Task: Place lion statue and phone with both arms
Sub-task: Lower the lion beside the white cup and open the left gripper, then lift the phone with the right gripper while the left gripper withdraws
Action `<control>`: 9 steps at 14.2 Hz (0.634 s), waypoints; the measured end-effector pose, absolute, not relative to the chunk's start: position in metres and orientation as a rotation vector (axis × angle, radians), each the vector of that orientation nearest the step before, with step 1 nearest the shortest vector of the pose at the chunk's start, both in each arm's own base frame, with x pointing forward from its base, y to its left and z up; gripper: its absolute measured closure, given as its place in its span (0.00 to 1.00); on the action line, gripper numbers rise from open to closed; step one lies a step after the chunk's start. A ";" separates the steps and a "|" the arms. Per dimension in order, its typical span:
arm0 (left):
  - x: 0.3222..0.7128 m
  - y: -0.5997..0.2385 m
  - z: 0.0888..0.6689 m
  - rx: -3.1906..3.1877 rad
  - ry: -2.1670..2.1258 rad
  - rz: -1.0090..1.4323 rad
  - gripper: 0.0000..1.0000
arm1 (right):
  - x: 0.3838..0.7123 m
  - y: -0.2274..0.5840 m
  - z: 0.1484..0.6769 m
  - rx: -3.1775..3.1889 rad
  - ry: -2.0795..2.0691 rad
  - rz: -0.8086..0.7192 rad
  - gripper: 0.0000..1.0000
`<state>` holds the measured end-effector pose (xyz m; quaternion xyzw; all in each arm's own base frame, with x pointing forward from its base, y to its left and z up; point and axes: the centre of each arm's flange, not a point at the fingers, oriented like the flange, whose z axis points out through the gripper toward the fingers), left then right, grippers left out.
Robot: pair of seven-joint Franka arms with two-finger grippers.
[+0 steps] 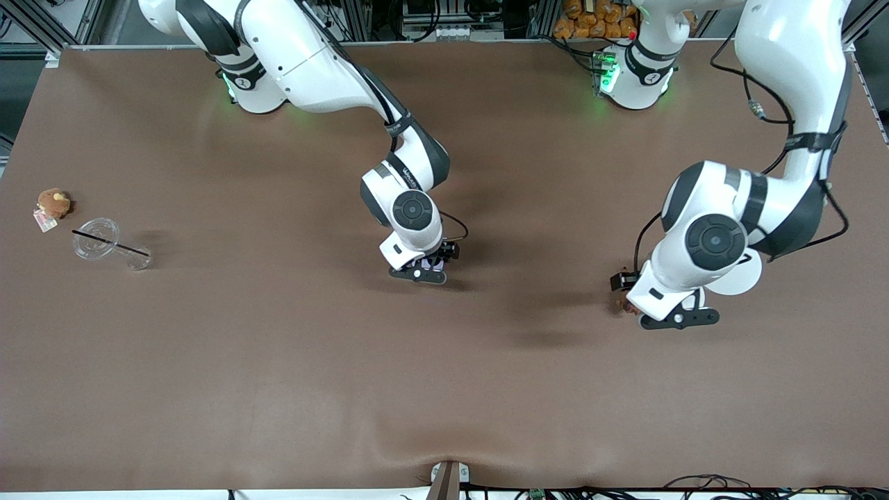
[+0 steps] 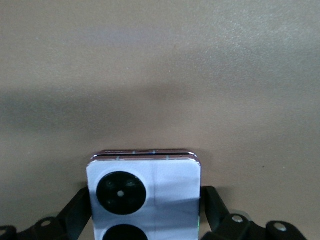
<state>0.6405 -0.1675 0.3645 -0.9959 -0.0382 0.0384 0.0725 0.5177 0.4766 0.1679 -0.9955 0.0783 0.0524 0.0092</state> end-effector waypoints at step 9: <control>0.630 -0.209 0.481 -3.070 -0.099 0.020 0.00 | 0.532 0.468 0.184 -3.119 0.269 0.130 0.16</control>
